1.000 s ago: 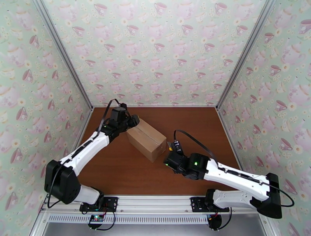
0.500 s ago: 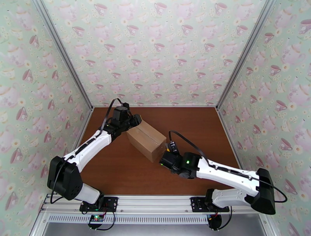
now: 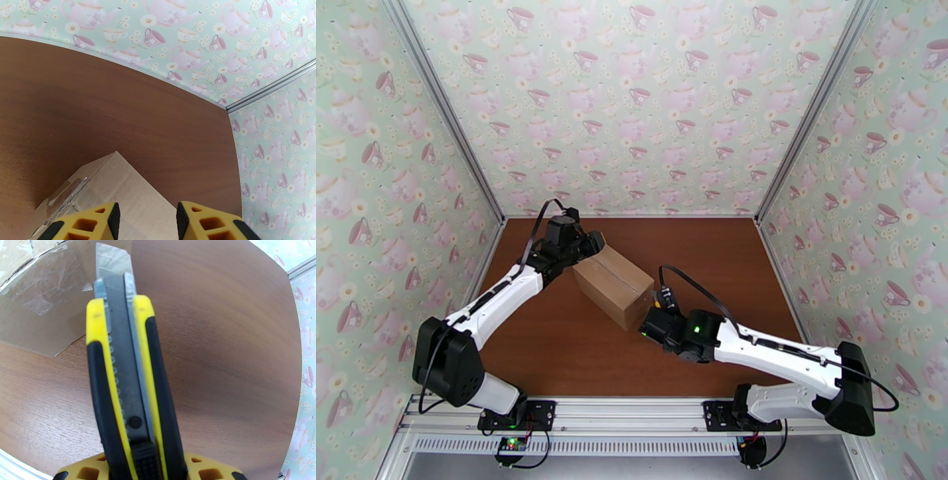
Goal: Unpack the express box
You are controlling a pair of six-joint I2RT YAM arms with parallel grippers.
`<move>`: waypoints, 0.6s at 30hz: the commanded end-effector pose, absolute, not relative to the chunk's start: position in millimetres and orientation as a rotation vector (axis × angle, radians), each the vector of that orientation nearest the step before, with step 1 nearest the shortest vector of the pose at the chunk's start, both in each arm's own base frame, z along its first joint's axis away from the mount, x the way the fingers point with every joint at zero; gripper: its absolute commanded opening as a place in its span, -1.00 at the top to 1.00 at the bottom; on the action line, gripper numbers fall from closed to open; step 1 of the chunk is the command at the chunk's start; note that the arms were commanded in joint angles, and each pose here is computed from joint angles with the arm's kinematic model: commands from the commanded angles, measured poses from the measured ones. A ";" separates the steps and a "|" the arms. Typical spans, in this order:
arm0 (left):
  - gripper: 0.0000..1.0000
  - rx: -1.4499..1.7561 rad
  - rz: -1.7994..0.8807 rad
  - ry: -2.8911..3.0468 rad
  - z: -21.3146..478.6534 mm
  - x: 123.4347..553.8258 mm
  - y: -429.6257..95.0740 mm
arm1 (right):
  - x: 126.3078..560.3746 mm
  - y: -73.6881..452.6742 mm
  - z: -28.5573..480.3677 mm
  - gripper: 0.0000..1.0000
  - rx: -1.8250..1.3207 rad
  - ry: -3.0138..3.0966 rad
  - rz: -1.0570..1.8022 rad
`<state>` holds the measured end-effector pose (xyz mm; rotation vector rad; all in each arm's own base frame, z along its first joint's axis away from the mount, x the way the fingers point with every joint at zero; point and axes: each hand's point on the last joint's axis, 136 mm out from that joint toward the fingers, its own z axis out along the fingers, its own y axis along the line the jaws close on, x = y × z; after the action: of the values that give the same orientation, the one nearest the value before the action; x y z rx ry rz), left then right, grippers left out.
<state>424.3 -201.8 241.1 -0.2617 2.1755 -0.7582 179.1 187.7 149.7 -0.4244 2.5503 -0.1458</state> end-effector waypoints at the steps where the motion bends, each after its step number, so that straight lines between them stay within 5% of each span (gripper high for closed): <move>1: 0.11 -0.254 -0.785 2.163 245.6 422.7 -205.2 | 187.6 198.9 169.5 1.00 -0.409 2.486 -0.094; 18: 0.11 -0.260 -0.792 2.155 247.2 422.2 -204.8 | 188.9 200.8 165.7 1.00 -0.425 2.494 -0.125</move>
<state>425.2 -202.4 243.0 -0.2709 2.1667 -0.7681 183.1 194.1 154.8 -0.4193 2.5369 -0.1329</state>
